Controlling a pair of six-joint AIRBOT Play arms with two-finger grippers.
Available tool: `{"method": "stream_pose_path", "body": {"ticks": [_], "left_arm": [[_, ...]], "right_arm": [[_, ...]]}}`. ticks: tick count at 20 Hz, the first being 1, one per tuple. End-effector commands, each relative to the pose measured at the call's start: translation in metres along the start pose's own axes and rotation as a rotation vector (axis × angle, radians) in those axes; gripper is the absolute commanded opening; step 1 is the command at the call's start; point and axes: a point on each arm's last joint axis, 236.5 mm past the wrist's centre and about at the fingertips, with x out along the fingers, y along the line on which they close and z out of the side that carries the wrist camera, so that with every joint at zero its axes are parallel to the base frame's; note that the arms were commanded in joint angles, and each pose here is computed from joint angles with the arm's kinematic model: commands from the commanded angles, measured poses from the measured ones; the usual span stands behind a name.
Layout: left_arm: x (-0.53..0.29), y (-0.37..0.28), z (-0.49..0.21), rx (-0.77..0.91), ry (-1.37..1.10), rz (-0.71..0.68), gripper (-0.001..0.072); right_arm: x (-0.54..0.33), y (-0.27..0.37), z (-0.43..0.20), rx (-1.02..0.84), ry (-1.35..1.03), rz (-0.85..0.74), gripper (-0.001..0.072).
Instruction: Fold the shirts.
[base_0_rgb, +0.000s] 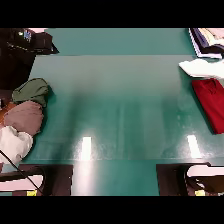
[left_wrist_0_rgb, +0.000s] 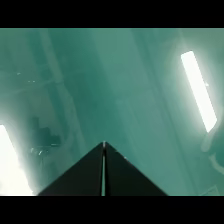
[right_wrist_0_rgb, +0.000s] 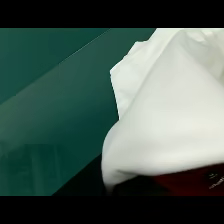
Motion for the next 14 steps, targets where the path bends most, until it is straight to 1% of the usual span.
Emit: {"method": "stream_pose_path", "body": {"ticks": [1, 4, 7, 11, 14], "left_arm": [[0.000, -0.004, 0.003, -0.003, -0.014, -0.017, 0.0024], [0.000, -0.004, 0.004, -0.003, -0.017, -0.017, 0.0024], [0.000, -0.003, 0.004, -0.002, -0.017, -0.016, 0.0024], [0.001, -0.003, 0.004, 0.012, -0.016, -0.016, 0.0024], [0.000, -0.003, 0.004, 0.025, -0.017, -0.015, 0.0024]], "right_arm": [[-0.021, -0.022, 0.014, 0.037, -0.053, -0.014, 0.0010], [-0.028, -0.016, 0.017, 0.007, -0.064, -0.011, 0.0010], [-0.045, 0.014, 0.028, -0.038, -0.118, 0.050, 0.0010], [-0.078, 0.044, 0.036, -0.104, -0.174, 0.049, 0.0010], [-0.094, 0.042, 0.024, -0.132, -0.139, -0.029, 0.0011]]}}
